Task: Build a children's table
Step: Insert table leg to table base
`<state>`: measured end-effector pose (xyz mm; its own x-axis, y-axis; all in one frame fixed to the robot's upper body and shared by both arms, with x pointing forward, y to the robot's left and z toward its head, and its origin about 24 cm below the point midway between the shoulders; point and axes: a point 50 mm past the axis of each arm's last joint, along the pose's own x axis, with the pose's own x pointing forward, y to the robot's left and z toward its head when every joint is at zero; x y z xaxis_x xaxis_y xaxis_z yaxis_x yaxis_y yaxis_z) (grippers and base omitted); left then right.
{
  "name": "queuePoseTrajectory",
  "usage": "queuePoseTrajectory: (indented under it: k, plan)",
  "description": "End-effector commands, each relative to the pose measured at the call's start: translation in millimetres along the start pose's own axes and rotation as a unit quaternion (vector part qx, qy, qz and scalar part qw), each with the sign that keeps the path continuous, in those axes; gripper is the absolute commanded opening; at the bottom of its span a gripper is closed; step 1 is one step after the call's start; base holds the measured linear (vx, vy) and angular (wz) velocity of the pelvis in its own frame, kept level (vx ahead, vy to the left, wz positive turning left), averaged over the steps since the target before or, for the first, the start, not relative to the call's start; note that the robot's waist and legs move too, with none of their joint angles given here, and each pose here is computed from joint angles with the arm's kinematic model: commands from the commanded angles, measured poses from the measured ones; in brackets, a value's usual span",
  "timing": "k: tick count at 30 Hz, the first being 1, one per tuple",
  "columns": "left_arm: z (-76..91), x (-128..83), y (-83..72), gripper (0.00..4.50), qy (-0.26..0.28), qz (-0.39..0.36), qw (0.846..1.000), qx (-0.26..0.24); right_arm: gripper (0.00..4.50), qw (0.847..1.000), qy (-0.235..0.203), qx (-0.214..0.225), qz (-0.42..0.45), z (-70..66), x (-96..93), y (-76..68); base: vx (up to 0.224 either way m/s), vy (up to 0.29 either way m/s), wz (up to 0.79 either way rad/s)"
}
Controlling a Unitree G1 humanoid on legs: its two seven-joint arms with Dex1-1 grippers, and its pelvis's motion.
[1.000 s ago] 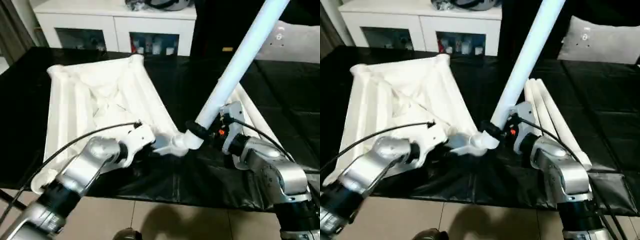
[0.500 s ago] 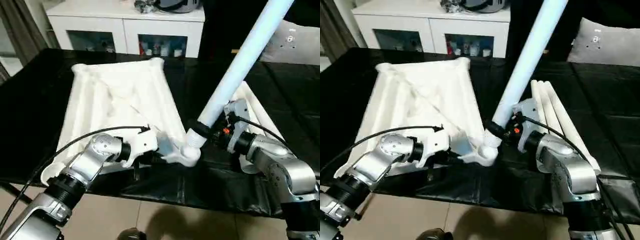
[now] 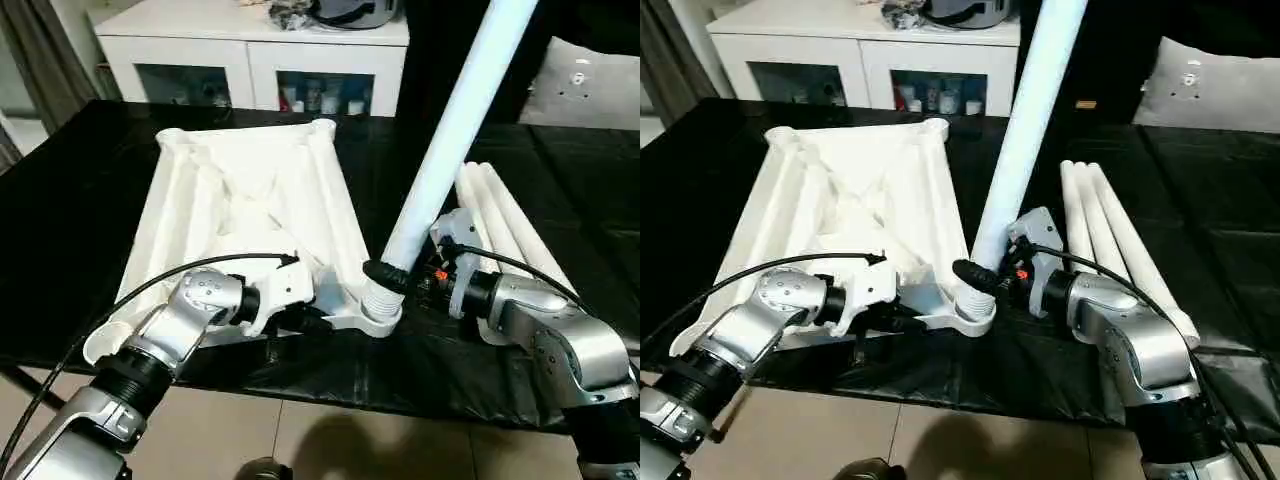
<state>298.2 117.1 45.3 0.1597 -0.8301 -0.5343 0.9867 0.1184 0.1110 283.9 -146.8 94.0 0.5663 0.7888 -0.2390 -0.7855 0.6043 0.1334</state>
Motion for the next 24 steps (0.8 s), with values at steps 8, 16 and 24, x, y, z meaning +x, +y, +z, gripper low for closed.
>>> queuePoseTrajectory:
  k: [8, 16, 24]
  plan:
    - [-8.1, -1.9, -0.1, 0.00, -0.025, 0.027, 0.999, -0.011, 1.89, 1.000, -0.005, -0.015, -0.006, 6.5, 9.3, -3.0, 0.000, 0.000, 0.00]
    - [-6.1, -2.6, -0.6, 0.45, -0.033, 0.028, 0.999, -0.020, 1.89, 1.000, -0.004, -0.011, 0.000, 4.2, 12.8, -1.1, 0.000, 0.000, 0.00]
    - [-14.6, -6.4, -1.5, 0.99, -0.020, 0.046, 0.998, -0.037, 1.89, 1.000, 0.003, -0.011, 0.001, -0.8, 14.9, 0.5, 0.000, 0.000, 0.00]
